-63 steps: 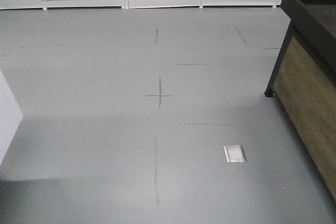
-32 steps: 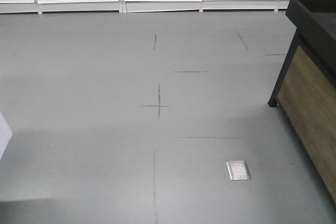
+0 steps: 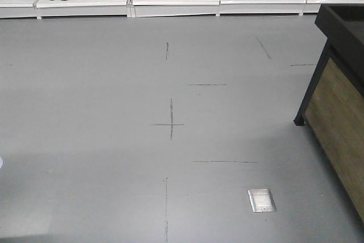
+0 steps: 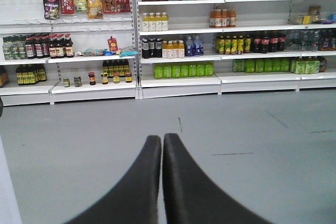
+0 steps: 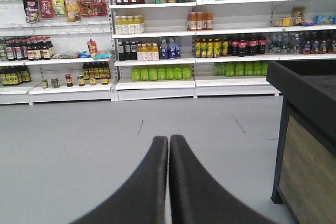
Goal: Pick three apples into basket with both arms
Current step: 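Drive the base forward across the floor toward the fruit tables, then turn the base and approach the table holding the light-blue basket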
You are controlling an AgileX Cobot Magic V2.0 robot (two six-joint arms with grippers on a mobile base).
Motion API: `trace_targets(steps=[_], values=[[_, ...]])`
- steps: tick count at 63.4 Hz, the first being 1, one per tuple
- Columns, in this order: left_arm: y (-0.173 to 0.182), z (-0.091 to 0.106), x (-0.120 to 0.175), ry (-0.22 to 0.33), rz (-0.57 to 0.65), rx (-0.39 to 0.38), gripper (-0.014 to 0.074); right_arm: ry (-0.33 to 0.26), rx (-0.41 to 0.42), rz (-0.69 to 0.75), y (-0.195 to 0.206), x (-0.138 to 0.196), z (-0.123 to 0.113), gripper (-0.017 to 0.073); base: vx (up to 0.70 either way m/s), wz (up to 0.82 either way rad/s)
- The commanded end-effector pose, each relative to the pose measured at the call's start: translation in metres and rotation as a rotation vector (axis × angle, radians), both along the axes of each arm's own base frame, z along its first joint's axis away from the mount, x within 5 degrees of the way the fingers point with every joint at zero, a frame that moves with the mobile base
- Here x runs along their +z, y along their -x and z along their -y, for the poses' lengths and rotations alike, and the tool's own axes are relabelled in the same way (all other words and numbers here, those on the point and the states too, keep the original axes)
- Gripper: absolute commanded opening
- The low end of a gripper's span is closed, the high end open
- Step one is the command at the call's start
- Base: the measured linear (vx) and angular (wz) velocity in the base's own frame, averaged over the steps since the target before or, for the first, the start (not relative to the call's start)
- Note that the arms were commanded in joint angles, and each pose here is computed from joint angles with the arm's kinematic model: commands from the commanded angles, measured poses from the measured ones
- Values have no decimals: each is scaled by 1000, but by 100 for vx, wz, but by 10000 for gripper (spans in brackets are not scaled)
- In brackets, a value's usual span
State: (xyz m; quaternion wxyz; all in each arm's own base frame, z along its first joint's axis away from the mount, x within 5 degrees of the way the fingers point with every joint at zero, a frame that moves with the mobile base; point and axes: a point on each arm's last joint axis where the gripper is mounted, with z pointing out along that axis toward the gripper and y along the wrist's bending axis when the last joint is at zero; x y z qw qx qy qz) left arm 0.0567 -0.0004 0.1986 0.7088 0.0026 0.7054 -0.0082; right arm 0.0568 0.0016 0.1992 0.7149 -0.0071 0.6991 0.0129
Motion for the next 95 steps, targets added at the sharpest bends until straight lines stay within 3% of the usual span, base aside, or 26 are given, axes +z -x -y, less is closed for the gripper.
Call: trace_targets(steps=[1,57,95], values=[[1,1,6,13,78,-14,-6,9,-5,64,0,3,0,-9,14,-1],[1,1,6,13,78,-14,-6,9,-5,64,0,3,0,-9,10,-7],[1,1,6,13,78,-14,-6,9,-5,64,0,3,0,-9,9,-35]])
